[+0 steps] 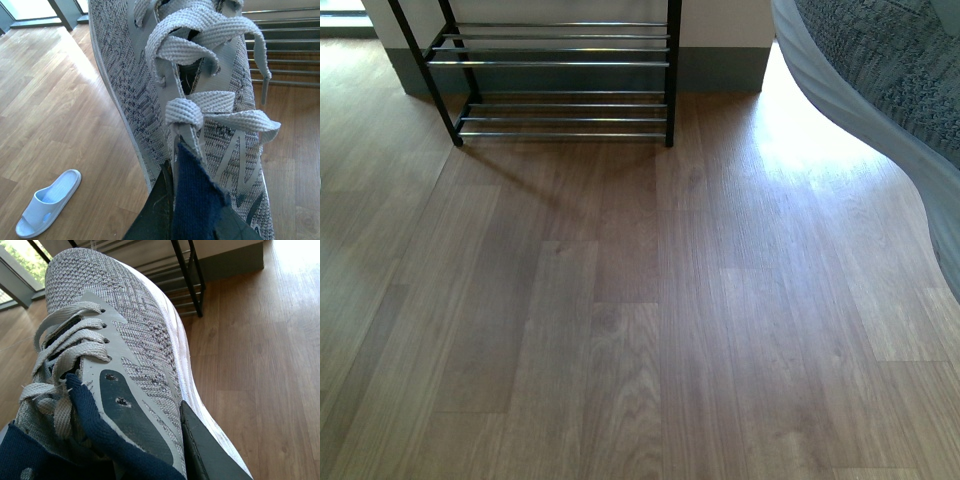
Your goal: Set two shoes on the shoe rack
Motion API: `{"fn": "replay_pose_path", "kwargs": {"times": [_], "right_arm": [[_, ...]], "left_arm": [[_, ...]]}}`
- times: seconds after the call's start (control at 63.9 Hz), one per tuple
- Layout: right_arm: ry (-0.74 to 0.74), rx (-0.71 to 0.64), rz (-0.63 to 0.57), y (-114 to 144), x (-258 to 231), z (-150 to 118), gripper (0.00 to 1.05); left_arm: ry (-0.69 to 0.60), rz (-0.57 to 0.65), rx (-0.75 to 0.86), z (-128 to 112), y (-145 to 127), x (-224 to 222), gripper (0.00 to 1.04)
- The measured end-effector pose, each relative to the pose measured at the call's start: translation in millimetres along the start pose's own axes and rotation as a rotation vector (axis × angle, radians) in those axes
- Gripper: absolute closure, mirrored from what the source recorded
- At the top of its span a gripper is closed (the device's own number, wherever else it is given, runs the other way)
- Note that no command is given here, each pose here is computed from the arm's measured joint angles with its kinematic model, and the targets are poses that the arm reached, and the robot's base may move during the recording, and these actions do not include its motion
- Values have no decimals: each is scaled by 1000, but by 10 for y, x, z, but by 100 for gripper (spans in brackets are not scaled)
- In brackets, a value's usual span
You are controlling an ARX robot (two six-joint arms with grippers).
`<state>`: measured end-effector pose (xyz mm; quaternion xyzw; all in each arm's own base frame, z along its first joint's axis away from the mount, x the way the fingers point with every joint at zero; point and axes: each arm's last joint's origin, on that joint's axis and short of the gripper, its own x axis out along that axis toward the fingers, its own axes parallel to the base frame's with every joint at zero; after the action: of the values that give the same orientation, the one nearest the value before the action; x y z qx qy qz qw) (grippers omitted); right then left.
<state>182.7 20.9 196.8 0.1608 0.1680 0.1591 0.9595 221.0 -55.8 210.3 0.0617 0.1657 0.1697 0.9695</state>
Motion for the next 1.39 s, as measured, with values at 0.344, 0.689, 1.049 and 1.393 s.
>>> {"fn": "replay_pose_path", "kwargs": {"times": [0.344,0.689,1.049,1.393], "right_arm": [[0,0,0,0,0,0,103],[0,0,0,0,0,0,103],[-1,0,-4,-1,0,0,103],[4,2,8,4,2,-5,103]], "left_arm": [[0,-1,1,0,-1,0,103],[0,0,3,0,0,0,103],[0,-6,4,-1,-5,-2,103],[0,9,7,-1,4,2,103]]}}
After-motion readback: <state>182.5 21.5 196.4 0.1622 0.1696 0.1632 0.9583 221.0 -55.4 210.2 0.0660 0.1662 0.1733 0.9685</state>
